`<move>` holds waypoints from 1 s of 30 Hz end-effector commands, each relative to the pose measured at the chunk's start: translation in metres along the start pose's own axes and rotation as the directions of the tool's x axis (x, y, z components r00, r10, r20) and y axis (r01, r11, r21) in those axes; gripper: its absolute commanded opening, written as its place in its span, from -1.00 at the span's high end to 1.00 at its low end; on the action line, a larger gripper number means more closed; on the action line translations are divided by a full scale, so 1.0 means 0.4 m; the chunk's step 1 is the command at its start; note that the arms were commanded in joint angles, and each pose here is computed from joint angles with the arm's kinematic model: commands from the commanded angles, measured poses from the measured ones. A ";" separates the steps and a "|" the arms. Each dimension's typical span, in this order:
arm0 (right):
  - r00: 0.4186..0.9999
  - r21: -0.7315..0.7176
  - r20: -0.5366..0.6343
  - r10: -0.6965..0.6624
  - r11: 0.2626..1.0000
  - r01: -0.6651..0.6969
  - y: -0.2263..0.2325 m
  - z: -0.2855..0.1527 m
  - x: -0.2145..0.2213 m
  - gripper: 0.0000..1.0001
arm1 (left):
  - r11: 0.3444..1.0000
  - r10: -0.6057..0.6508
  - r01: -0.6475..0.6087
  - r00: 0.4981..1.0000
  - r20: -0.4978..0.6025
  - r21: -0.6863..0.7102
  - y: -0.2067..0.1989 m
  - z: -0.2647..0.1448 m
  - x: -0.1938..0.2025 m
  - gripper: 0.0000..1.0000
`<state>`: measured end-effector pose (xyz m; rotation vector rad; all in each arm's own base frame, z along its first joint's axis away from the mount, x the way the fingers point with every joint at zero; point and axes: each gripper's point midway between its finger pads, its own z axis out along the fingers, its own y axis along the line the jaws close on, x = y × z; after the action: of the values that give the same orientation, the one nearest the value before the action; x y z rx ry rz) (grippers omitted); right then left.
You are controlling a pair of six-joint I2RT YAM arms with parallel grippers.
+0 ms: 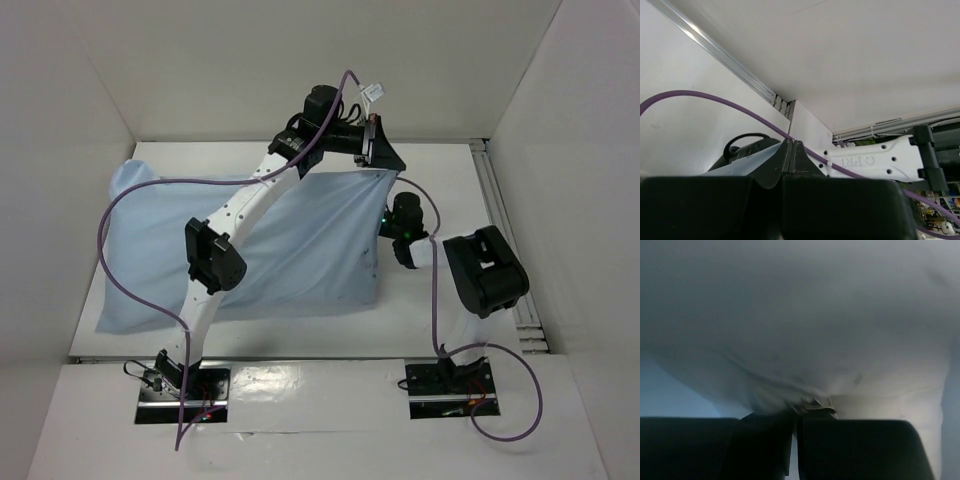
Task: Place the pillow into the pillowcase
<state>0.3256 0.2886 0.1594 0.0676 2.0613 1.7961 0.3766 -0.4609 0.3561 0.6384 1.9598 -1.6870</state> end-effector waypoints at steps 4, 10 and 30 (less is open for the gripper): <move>0.986 0.073 0.142 0.086 0.993 -0.097 -0.040 -0.137 -0.043 0.67 | 0.974 0.150 -0.160 0.986 0.074 0.161 -0.195 -0.048 -0.055 1.00; 0.968 0.539 0.209 -0.140 0.842 0.005 -0.128 -0.291 -0.058 0.52 | 0.968 0.201 -0.214 0.974 0.108 0.131 -0.211 -0.091 -0.080 1.00; 0.810 0.900 0.404 -0.425 0.342 -0.270 -0.089 -0.627 -0.211 -0.44 | 0.935 0.164 -0.123 0.982 0.099 -0.334 0.031 -0.266 -0.079 -0.92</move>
<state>0.3308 0.0538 0.1579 0.6611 2.2326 0.3158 0.4001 -0.4046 0.3403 0.5712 2.0422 -1.4650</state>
